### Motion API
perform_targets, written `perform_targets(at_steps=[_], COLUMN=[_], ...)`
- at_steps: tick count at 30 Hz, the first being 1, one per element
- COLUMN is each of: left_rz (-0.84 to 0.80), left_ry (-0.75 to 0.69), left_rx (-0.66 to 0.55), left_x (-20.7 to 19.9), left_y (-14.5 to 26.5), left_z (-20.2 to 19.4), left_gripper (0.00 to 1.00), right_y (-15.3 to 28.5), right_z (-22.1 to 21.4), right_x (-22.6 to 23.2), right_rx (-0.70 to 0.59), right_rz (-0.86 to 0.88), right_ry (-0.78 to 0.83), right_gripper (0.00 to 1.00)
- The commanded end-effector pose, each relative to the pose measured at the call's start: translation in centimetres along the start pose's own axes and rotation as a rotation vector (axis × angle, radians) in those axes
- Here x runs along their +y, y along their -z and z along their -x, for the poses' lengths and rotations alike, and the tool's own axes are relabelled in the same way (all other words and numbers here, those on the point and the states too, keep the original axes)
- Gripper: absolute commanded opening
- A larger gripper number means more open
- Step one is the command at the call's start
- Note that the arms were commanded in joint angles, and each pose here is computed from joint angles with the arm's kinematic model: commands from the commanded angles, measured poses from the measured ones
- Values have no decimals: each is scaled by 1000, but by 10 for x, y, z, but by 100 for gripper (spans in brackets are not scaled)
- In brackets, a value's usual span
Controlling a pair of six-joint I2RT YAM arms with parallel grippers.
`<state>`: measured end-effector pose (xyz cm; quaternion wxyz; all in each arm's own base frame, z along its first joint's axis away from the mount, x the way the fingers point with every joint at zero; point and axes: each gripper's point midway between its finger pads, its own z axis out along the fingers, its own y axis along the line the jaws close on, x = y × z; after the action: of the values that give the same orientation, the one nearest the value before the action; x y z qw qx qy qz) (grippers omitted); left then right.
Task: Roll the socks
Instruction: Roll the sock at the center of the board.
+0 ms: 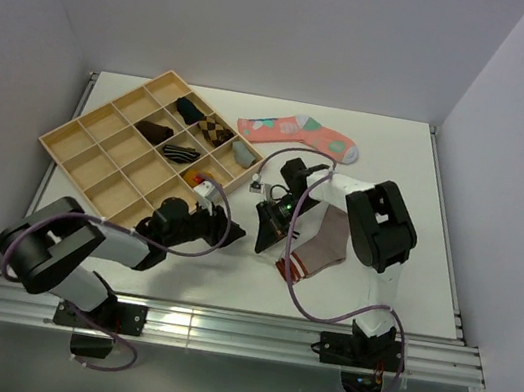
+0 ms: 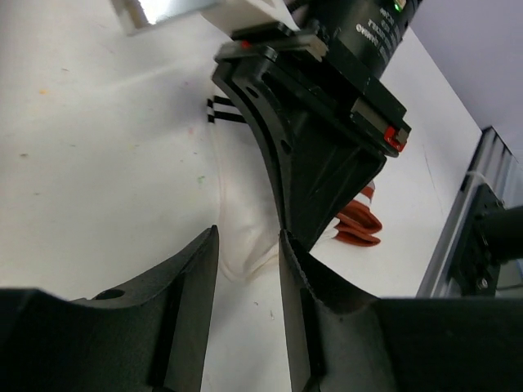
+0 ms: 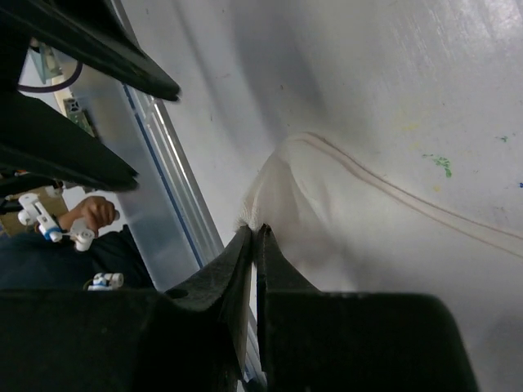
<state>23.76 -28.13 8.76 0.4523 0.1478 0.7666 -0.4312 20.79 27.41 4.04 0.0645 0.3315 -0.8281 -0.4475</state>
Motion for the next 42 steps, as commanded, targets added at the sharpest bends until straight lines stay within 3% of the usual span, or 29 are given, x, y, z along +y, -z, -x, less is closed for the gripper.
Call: perform_targets(at_steps=[1, 11, 21, 28, 42], left_rz=[-185, -329, -366, -361, -400], left_ry=[-63, -46, -37, -33, -30], left_rx=[-67, 10, 80, 96, 143], left_x=[-34, -46, -43, -37, -34], left_y=[-13, -25, -32, -38, -41], left_z=[21, -4, -25, -31, -40], left_gripper=[41, 41, 43, 51, 46], right_y=[3, 5, 10, 12, 16], right_z=[1, -3, -5, -10, -8], right_x=[8, 3, -3, -1, -1], right_rx=[-2, -10, -21, -12, -25], right_rz=[30, 22, 30, 46, 59], right_ry=[-16, -42, -63, -61, -69], right_gripper=[5, 3, 3, 2, 1])
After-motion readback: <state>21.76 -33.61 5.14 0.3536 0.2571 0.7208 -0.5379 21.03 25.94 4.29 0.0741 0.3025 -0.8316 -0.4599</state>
